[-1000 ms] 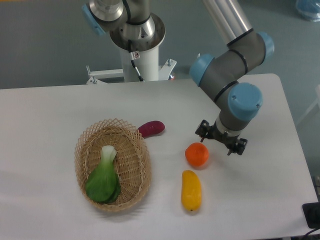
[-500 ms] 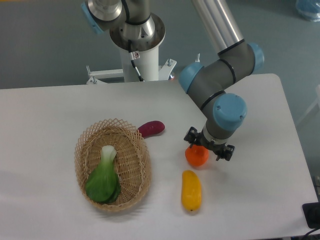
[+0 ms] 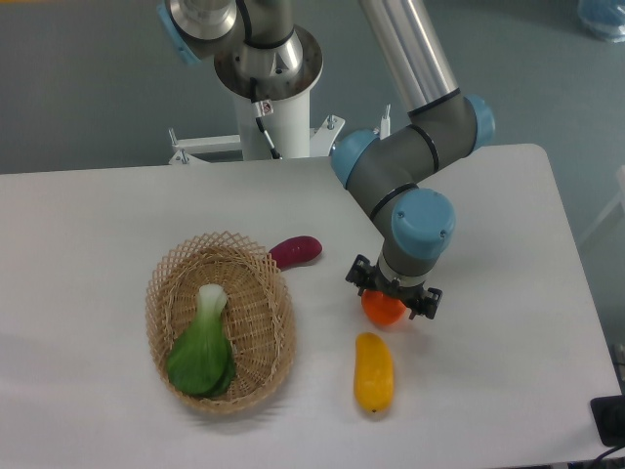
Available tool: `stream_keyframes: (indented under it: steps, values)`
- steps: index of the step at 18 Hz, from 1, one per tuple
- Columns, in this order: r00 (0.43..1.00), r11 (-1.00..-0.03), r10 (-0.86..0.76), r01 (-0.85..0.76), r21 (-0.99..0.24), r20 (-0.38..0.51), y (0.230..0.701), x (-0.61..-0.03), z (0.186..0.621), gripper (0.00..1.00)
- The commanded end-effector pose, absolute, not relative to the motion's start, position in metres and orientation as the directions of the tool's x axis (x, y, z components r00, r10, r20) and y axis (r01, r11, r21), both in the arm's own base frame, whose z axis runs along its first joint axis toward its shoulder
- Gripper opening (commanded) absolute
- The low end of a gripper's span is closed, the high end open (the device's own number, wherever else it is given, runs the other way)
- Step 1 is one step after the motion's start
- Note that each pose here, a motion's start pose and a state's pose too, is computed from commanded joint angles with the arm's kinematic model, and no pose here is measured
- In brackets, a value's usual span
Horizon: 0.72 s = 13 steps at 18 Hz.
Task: Pick up the orange from the table
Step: 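Lower the gripper around the orange and close the fingers on it, then lift the grasped orange up off the table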
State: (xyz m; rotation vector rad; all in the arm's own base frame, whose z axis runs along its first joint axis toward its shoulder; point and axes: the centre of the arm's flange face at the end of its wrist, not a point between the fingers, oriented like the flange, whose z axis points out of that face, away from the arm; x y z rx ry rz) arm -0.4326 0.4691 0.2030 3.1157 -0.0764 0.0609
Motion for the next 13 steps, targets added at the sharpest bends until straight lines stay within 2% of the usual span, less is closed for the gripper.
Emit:
stream_keyframes:
  steps: [4, 9, 13]
  values:
    - [0.998, -0.996, -0.06, -0.061, 0.065, 0.011, 0.4717, -0.4318, 0.1965, 1.0]
    - [0.998, -0.996, -0.061, -0.061, 0.062, 0.003, 0.4722, -0.4326, 0.1973, 0.82]
    - [0.998, -0.997, -0.064, -0.063, 0.054, -0.009, 0.4734, -0.4343, 0.2052, 0.81]
